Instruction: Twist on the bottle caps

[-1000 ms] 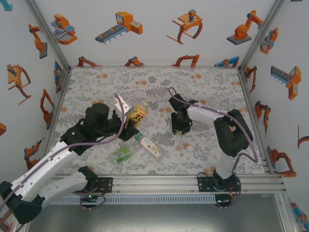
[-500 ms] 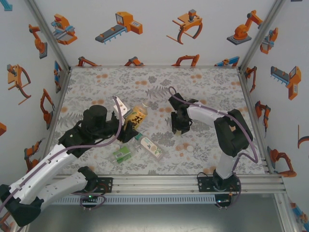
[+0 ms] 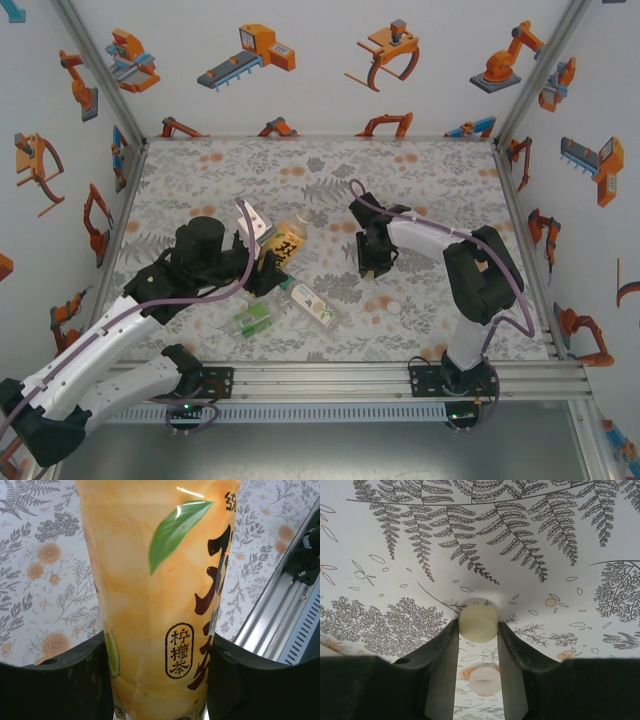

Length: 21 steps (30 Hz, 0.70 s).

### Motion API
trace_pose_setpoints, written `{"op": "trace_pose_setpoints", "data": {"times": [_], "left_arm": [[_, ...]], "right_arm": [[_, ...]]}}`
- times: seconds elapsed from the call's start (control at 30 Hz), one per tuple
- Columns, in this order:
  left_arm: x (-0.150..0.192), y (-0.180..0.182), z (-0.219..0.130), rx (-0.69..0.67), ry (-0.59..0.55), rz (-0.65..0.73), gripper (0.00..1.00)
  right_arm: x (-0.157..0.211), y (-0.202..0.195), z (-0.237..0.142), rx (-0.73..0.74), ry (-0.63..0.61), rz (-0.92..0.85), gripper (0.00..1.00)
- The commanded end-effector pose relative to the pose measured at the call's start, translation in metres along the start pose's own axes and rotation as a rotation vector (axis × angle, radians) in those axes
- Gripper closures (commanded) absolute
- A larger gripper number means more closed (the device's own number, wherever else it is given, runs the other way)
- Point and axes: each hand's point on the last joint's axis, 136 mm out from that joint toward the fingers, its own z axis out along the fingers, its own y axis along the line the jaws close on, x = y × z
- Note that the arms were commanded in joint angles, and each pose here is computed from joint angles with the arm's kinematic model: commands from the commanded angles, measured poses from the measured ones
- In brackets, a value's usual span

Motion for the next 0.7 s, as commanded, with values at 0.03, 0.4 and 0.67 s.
{"op": "trace_pose_setpoints", "data": {"times": [0.03,0.4,0.67], "left_arm": [[0.006,-0.002,0.004,0.018,0.017,-0.003,1.0],[0.015,-0.027,0.002,0.166,0.009,0.357,1.0],[0.029,-0.03,-0.005,0.205,0.092,0.556,1.0]], "right_arm": [[0.002,-0.004,-0.014,0.004,-0.011,-0.003,0.72],[-0.015,0.03,-0.133,-0.238,-0.225,-0.173,0.91],[0.0,0.082,-0.259,-0.659,-0.599,-0.486,1.0]]}}
